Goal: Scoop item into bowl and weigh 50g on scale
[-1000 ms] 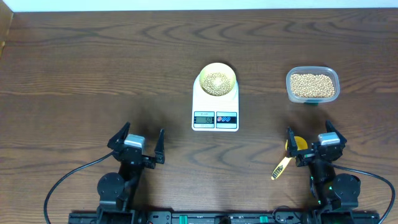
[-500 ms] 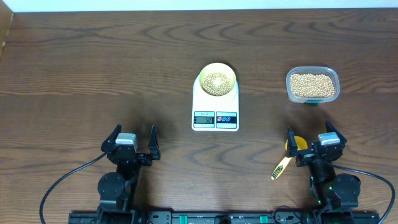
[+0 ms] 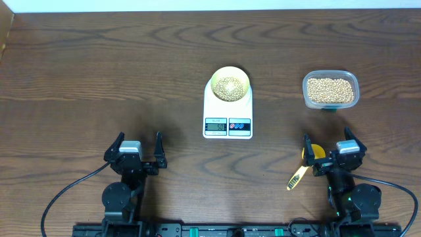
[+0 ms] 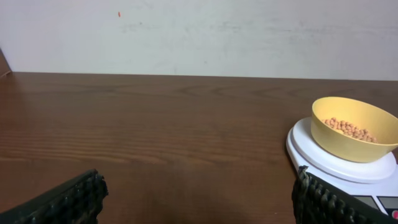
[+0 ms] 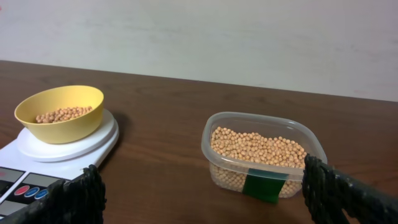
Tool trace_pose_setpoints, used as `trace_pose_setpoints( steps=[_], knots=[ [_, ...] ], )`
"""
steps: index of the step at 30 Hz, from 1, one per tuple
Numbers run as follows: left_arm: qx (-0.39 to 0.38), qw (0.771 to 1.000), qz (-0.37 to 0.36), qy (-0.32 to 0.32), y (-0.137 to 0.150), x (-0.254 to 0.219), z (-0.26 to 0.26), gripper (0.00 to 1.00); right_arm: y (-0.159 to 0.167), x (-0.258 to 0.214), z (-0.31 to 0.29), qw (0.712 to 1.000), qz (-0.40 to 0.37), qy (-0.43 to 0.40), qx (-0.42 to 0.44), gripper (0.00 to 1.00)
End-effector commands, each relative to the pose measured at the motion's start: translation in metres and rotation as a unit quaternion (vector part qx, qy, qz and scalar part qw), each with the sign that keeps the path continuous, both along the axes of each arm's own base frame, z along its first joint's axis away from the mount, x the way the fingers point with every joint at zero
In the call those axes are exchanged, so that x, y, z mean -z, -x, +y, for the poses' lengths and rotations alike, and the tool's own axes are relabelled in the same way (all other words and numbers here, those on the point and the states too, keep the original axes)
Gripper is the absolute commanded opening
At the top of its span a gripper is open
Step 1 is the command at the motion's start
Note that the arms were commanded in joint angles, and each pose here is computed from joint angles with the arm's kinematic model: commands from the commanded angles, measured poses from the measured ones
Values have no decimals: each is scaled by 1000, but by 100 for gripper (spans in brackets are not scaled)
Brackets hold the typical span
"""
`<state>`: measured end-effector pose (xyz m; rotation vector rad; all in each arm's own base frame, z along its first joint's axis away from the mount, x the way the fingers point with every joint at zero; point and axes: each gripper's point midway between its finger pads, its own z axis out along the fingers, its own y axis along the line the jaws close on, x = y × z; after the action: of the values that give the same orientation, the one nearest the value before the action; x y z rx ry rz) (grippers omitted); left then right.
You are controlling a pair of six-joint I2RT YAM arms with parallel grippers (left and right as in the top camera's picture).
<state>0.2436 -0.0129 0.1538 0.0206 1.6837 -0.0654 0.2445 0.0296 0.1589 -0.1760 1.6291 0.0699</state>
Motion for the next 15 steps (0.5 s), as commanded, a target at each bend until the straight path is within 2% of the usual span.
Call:
trace_pose_setpoints(
  steps=[1,15],
  knots=[
    [7,1000,17,-25,0,16,-1,98,0,1,0,1000,1,-6,0,99],
    [10,999,16,-27,0,15,-2,98,0,1,0,1000,1,-6,0,99]
  ],
)
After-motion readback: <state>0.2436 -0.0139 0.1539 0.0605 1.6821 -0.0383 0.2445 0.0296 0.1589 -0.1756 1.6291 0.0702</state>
